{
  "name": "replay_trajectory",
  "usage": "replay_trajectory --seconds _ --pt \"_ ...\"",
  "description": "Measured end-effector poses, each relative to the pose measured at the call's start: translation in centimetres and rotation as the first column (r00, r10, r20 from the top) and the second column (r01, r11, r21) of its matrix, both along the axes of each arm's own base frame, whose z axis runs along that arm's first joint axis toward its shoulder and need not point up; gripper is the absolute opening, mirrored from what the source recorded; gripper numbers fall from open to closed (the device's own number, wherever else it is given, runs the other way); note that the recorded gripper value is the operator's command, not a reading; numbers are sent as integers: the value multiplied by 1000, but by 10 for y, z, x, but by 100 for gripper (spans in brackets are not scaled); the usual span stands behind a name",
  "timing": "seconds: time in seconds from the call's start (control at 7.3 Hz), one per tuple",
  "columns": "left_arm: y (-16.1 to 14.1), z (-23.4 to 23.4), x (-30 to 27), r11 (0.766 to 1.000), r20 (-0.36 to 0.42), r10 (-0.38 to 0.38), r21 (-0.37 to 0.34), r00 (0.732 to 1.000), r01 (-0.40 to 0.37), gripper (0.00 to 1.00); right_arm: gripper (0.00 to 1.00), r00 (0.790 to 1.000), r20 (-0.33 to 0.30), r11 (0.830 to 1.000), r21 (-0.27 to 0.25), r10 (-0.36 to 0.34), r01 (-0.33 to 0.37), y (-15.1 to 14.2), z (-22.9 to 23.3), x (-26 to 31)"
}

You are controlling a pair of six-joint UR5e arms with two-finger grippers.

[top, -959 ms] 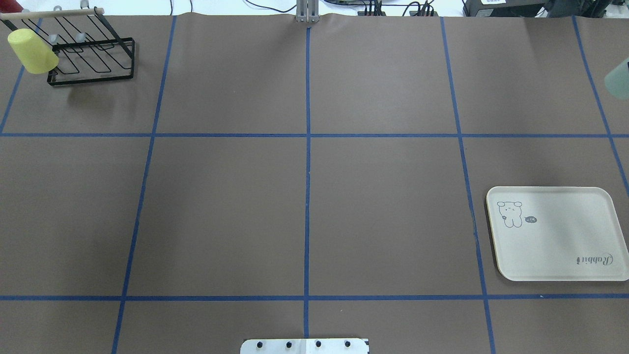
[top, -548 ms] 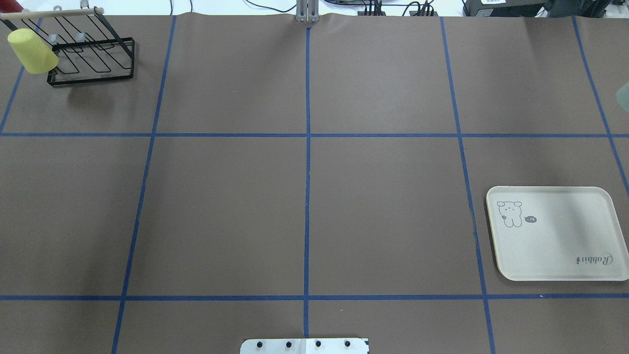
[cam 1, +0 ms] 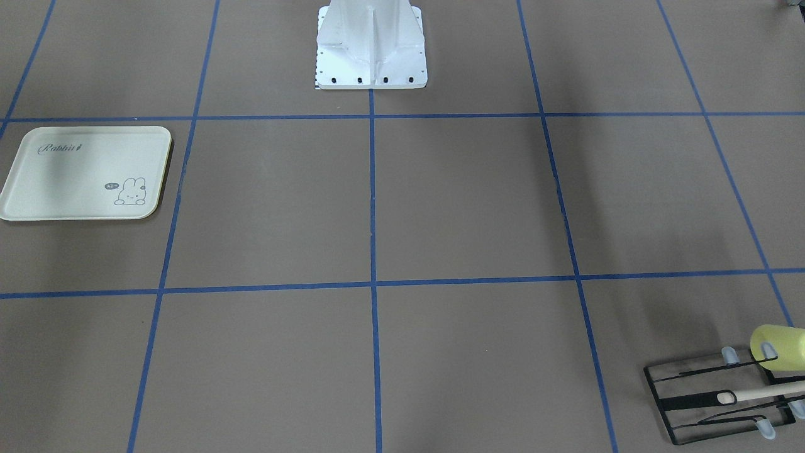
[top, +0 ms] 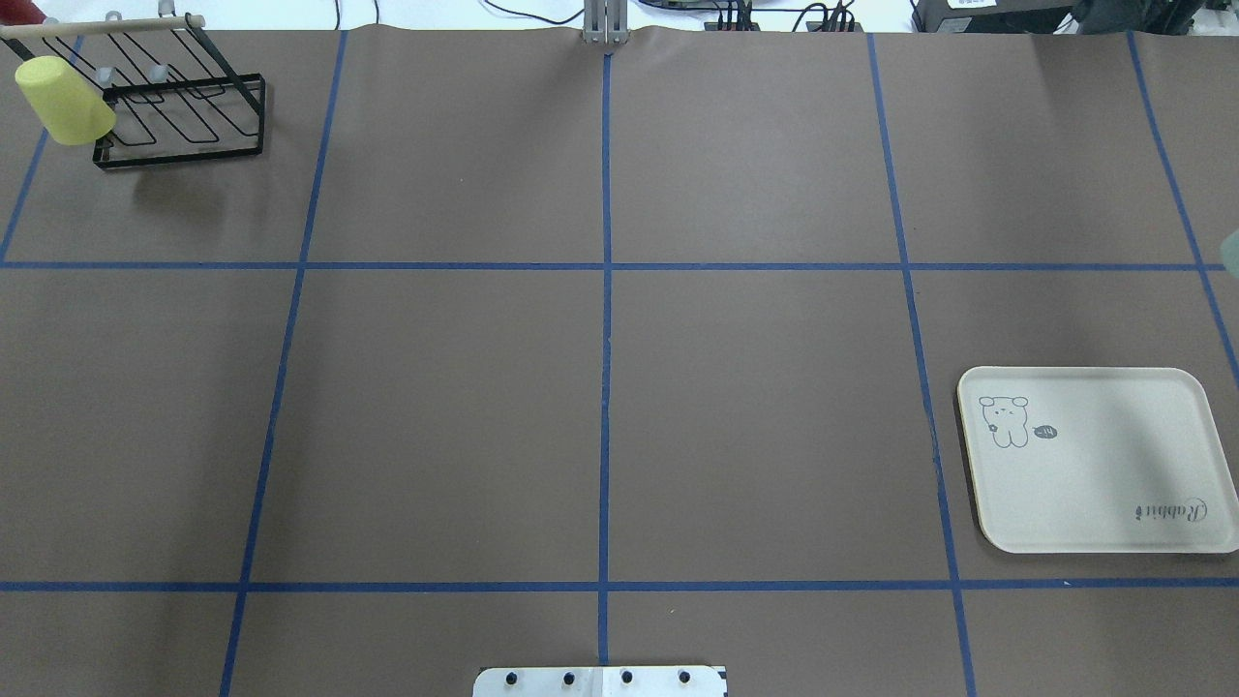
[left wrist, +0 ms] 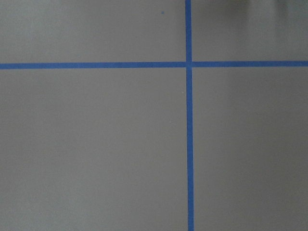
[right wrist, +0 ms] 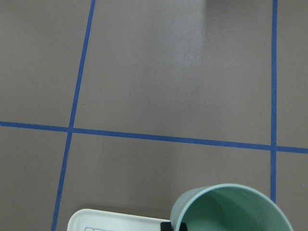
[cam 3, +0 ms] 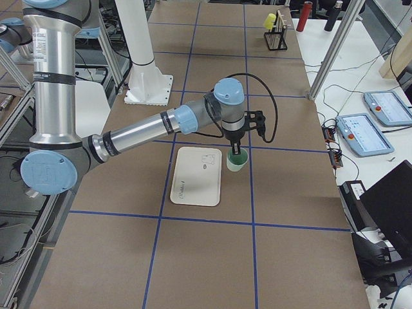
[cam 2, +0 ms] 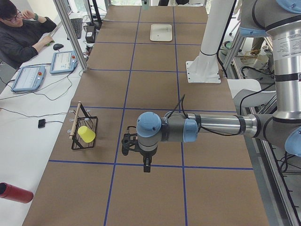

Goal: Left arm grabs green cup and hands to right arm on tray

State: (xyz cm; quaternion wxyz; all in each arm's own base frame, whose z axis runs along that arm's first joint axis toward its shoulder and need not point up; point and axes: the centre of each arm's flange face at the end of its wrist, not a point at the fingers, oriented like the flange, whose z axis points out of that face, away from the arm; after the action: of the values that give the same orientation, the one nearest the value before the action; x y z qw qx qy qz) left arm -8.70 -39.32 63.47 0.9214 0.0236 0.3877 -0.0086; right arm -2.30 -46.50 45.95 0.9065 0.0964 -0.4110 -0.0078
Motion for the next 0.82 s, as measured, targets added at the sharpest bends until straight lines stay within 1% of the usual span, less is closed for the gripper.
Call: replay_trajectory --seconds 0.14,0.27,0.41,0.55,0.82 --pt "5 -1 1 1000 -1 2 2 1000 -2 100 0 1000 -6 1000 -12 -17 17 7 -1 -17" --pt "7 -2 1 1000 -2 4 3 1000 -4 100 0 999 -24 1000 -23 -21 21 20 -1 -40" --pt "7 -3 2 1000 -2 6 6 1000 -6 100 0 999 -50 1000 -30 -8 6 36 4 -66" --pt "7 -3 2 1000 -2 7 8 1000 -7 100 0 997 -67 999 -35 23 -25 56 15 -92" --pt "6 -4 2 1000 -2 8 13 1000 -8 100 0 994 -82 996 -46 78 -82 97 37 -132"
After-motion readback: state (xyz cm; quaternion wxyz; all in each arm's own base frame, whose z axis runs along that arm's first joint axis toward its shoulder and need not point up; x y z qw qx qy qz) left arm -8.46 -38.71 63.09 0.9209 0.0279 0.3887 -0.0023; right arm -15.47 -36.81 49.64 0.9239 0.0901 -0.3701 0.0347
